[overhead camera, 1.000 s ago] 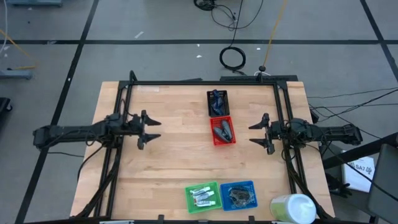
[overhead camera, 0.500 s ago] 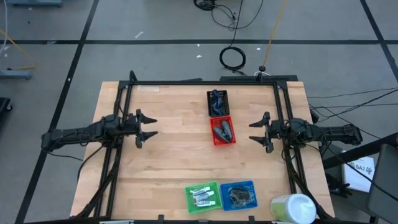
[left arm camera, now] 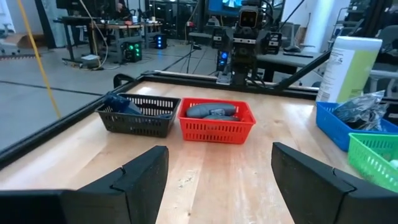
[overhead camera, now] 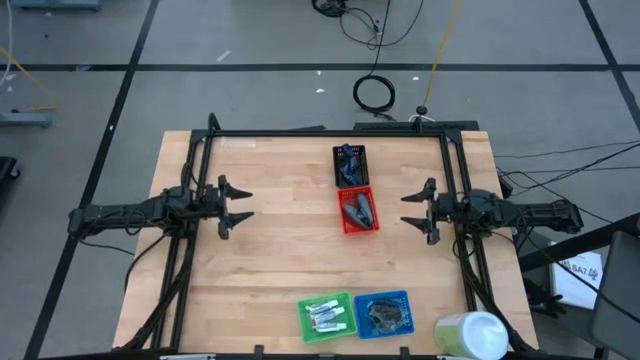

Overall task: Pick & Place Travel size toiletries
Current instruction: Return to Home Position

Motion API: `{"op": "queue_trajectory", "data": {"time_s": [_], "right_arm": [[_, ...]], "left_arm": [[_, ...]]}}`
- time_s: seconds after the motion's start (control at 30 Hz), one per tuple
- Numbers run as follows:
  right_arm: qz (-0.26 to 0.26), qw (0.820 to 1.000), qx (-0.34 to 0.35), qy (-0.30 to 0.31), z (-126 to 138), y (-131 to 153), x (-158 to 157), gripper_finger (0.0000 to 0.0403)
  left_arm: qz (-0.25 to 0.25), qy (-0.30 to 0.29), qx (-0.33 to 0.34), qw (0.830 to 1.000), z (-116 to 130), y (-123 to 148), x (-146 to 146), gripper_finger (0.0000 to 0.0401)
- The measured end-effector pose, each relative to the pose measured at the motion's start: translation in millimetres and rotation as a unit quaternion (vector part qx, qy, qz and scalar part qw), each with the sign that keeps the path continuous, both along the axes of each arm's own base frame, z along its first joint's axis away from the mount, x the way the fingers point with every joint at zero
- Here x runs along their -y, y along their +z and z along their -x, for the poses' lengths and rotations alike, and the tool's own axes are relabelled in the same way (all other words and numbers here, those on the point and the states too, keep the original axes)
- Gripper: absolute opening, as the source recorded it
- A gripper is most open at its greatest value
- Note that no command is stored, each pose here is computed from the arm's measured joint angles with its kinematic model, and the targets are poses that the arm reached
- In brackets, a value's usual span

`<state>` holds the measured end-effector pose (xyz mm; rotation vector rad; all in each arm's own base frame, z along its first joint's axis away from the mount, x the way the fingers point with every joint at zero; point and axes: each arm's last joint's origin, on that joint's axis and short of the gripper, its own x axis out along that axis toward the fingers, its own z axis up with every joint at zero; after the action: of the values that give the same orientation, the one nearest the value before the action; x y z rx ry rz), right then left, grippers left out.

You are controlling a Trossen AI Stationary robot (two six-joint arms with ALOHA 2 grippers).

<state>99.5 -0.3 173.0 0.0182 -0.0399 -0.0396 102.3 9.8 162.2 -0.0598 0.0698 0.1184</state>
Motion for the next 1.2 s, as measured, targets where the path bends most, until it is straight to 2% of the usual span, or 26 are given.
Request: {"op": "queue_trajectory", "data": {"time_s": [0.17, 0.37, 0.9, 1.2], "right_arm": [[-0.010, 1.000, -0.014, 0.001, -0.1, -2.7, 0.0, 0.0260], [0.001, 1.000, -0.014, 0.001, -0.1, -2.6, 0.0, 0.0260], [0.002, 1.000, -0.014, 0.001, -0.1, -2.6, 0.0, 0.0260], [0.002, 1.000, -0.013, 0.001, -0.1, -2.6, -0.1, 0.0260]], "left_arm": [[0.002, 0.000, 0.004, 1.000, 0.0, 0.8, -0.1, 0.0287], [-0.003, 0.002, 0.013, 1.000, -0.2, 2.3, -0.2, 0.0296], [-0.002, 0.001, 0.019, 1.000, -0.2, 3.3, -0.1, 0.0278], [-0.002, 0.000, 0.019, 1.000, -0.3, 3.4, -0.1, 0.0295]]}}
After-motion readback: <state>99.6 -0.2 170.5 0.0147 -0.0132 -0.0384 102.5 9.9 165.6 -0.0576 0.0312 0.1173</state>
